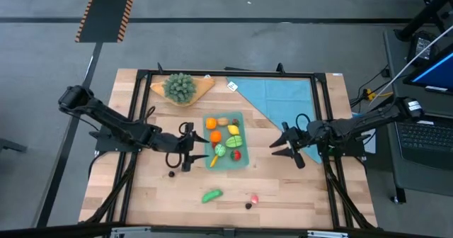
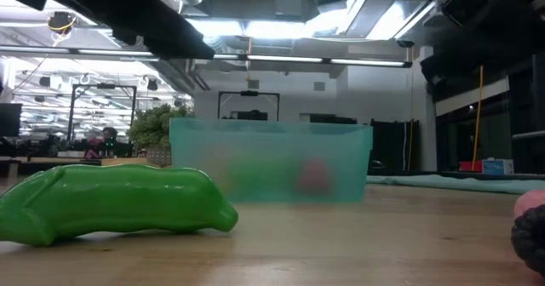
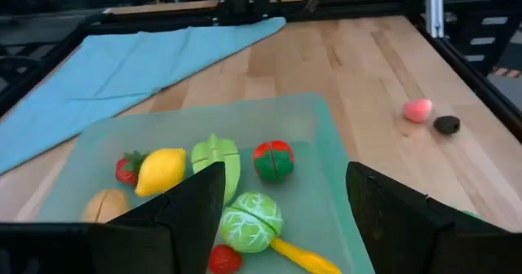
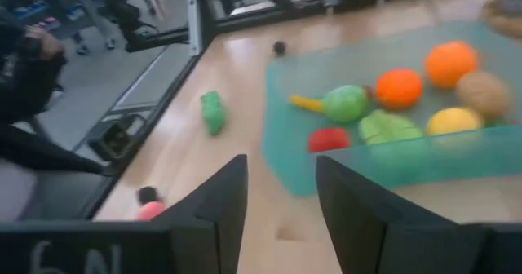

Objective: Pick and placing Produce into tupperware
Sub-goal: Put the peach into the bin

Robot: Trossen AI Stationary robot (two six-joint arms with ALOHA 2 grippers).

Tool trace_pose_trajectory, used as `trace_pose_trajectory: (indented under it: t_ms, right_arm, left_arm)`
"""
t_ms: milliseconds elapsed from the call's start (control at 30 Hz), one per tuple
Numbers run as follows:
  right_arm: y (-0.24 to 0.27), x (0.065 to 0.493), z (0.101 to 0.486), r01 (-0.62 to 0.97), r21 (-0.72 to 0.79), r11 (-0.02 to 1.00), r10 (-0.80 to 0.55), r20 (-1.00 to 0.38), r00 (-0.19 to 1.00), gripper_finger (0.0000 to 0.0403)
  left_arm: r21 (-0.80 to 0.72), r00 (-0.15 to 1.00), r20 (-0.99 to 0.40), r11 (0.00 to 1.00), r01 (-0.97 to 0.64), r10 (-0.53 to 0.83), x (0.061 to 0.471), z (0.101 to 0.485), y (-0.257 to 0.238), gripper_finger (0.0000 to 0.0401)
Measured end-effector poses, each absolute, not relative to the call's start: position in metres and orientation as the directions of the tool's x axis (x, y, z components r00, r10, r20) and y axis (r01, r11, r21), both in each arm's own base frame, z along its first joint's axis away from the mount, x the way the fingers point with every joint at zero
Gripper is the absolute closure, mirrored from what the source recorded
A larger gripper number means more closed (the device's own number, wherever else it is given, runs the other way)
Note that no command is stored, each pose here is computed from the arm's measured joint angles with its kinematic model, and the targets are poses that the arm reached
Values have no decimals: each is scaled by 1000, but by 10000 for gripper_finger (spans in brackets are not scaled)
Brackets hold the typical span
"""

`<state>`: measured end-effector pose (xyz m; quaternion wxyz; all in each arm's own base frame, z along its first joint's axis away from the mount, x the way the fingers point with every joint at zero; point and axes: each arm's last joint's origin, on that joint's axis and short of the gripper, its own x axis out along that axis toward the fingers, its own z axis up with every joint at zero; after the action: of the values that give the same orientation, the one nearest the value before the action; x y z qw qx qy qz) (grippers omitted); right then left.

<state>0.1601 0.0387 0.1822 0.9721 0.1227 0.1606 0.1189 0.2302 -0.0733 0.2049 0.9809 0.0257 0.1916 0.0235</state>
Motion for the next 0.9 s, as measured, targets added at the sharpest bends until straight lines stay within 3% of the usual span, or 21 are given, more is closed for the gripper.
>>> trace_pose_trajectory:
  t_ms: [300,567,900]
  right_arm:
    - [65,176,216,-288,289,913,370,-289,883,269]
    - [105,211,240,-239,205,949,312,-518,797,280]
    - [156,255,244,-116,244,963,264,-760,593,282]
  left_arm:
    - [59,928,-370,998,-29,49,224,203,-87,154]
    - [78,932,-360,997,-10,37,216,204,-103,154]
    - [110,939,-341,994,-4,41,206,204,-120,154]
